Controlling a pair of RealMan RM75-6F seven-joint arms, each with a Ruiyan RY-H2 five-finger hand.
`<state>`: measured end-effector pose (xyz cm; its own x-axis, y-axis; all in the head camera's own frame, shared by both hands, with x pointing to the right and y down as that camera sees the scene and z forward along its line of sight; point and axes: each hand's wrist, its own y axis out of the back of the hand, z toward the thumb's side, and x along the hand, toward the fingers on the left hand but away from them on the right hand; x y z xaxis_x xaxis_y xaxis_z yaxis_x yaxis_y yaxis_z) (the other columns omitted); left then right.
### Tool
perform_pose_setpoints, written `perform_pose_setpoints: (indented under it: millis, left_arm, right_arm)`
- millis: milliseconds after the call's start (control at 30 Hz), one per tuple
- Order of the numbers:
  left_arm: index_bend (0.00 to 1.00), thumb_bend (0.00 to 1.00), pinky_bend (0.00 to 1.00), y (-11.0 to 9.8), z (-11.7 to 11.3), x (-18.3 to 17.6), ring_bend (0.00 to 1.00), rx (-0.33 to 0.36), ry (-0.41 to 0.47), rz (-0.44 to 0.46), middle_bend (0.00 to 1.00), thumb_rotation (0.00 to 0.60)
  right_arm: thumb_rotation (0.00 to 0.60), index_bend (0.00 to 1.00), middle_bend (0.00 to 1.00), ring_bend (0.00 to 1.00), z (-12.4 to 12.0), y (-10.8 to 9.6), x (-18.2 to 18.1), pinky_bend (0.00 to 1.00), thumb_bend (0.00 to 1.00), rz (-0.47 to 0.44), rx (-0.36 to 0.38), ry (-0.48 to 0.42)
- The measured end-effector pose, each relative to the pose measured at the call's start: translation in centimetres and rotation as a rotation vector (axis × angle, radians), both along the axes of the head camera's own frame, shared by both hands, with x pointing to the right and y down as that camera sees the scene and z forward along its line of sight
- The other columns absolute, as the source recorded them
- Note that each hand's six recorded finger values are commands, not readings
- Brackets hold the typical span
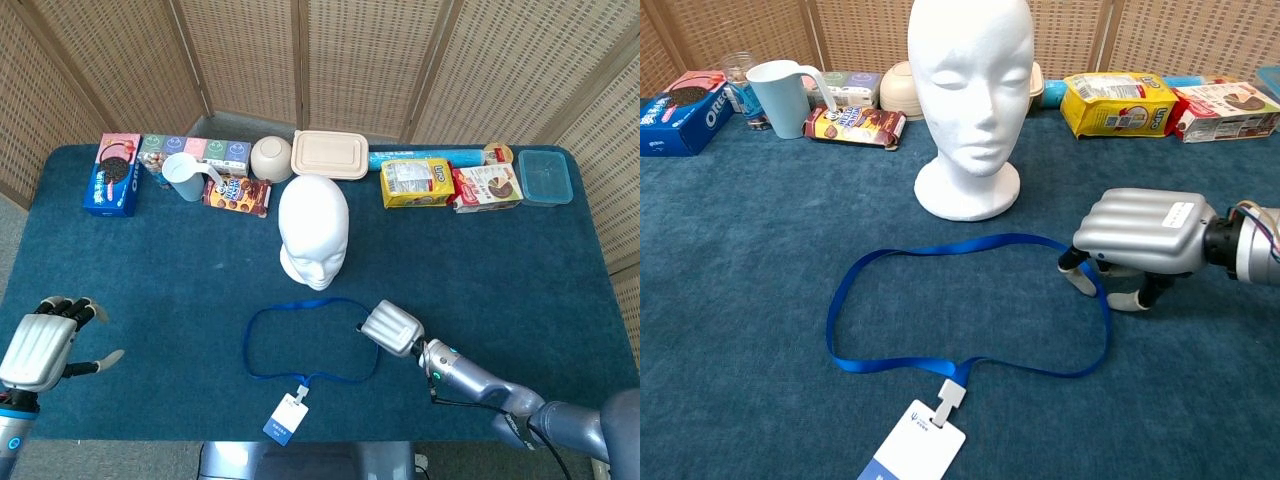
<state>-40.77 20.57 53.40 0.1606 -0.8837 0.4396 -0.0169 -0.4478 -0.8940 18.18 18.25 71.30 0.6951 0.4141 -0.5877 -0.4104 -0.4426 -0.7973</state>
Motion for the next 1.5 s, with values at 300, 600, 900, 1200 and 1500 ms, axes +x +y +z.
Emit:
perform_pose_setpoints:
  millis: [300,600,900,1200,1500]
  left_arm:
    - [0.45,0.15,0.29,0.1,0.0,-0.2,0.41,-0.003,-0.002,-0.001,0.42,0.385]
    - [0.45,0.15,0.29,0.2,0.0,-0.5,0.41,-0.004,-0.003,-0.003,0.42,0.384]
    - [0.45,0.15,0.29,0.2,0.1,-0.7,0.41,-0.008,-0.003,-0.004,0.42,0.382]
    - [0.45,0.15,0.29,0.2,0.3,-0.6,0.41,-0.012,-0.002,-0.003,0.42,0.383]
    - [0.45,0.15,0.29,-0.1,0.3,-0.3,0.41,-0.013,-0.018,0.031,0.42,0.382]
  right_arm:
    - [0.600,0.56,1.00,1.00,-0.1,0.1,-0.5,1.00,0.39,0.006,-0.003,-0.015]
    - [0.600,0.57,1.00,1.00,-0.1,0.0,-1.0,1.00,0.43,0.031,-0.006,-0.030]
    - [0.600,0.57,1.00,1.00,0.0,0.0,-1.2,1.00,0.45,0.042,-0.003,-0.032]
    - [0.600,0.57,1.00,1.00,0.2,0.1,-1.2,1.00,0.47,0.035,-0.002,-0.020]
    - [0.600,0.60,1.00,1.00,0.3,0.2,-1.2,1.00,0.48,0.052,-0.008,-0.024]
